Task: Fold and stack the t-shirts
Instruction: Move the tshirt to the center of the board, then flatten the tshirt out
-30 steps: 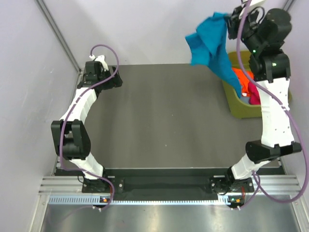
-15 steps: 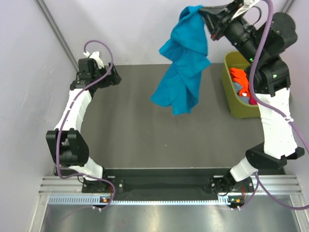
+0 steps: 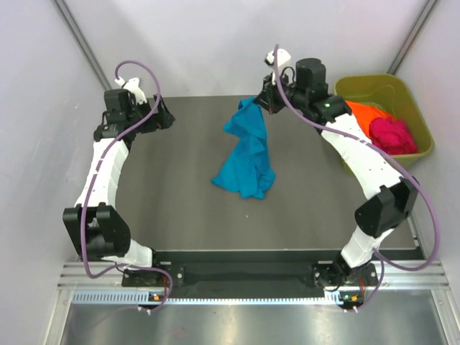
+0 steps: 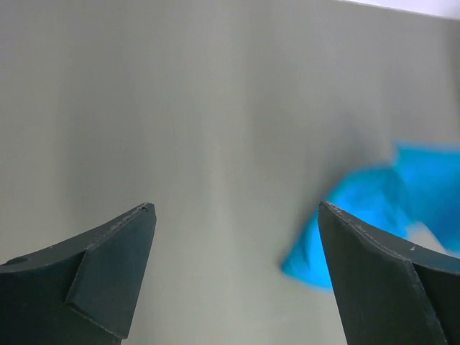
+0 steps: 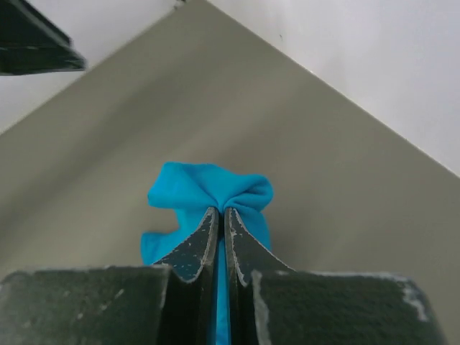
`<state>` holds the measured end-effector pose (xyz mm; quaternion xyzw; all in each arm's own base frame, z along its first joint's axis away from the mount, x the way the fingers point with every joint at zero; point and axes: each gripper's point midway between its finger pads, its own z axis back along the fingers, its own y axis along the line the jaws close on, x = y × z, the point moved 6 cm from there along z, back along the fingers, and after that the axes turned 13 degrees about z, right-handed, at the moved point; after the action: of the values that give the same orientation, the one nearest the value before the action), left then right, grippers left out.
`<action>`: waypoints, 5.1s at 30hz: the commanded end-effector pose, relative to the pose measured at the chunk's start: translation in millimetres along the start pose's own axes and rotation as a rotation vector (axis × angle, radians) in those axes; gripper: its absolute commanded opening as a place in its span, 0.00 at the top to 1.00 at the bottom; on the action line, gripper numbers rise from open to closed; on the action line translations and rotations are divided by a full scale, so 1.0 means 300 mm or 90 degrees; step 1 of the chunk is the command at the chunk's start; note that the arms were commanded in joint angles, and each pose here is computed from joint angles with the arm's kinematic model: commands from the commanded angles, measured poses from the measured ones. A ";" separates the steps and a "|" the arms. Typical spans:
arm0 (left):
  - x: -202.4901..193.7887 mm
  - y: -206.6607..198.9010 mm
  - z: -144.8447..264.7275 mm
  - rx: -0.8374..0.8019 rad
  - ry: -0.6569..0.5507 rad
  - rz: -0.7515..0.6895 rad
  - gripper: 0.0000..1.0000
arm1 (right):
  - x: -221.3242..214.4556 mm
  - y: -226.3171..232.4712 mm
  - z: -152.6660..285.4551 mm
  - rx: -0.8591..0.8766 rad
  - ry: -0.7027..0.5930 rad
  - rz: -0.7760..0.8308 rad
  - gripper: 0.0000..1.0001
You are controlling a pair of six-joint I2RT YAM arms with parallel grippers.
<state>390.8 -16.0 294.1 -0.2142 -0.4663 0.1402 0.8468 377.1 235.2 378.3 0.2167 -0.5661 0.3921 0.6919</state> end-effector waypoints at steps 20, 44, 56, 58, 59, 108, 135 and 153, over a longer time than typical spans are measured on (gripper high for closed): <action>-0.556 -0.072 -0.204 -0.120 0.365 0.067 0.17 | -0.291 -0.372 0.138 -0.318 0.122 -0.071 0.18; -0.632 -0.150 -0.474 -0.171 0.480 0.110 0.48 | -0.265 -0.313 0.183 -0.281 0.103 -0.066 0.18; -0.223 -0.254 -0.432 -0.172 0.246 -0.041 1.00 | -0.247 -0.329 0.144 -0.273 0.083 -0.064 0.18; -0.117 -0.280 -0.404 -0.178 0.182 -0.073 1.00 | -0.244 -0.325 0.141 -0.270 0.081 -0.063 0.18; -0.020 -0.317 -0.365 -0.194 0.129 -0.093 1.00 | -0.243 -0.324 0.141 -0.270 0.080 -0.063 0.18; -0.268 -0.255 -0.184 -0.117 0.163 -0.166 0.21 | -0.664 -0.342 0.018 -0.185 0.212 -0.326 0.17; -0.205 0.034 -0.446 0.044 0.217 -0.105 0.23 | -0.970 -0.233 -0.169 -0.116 0.299 -0.547 0.44; -0.215 0.075 -0.410 0.071 0.208 -0.084 0.24 | -0.600 -0.399 -0.285 -0.123 0.184 -0.190 1.00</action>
<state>457.4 -57.5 148.4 -0.1532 -0.2833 0.0675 0.9443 499.8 172.5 106.4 0.2330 -0.3404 0.1643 0.8960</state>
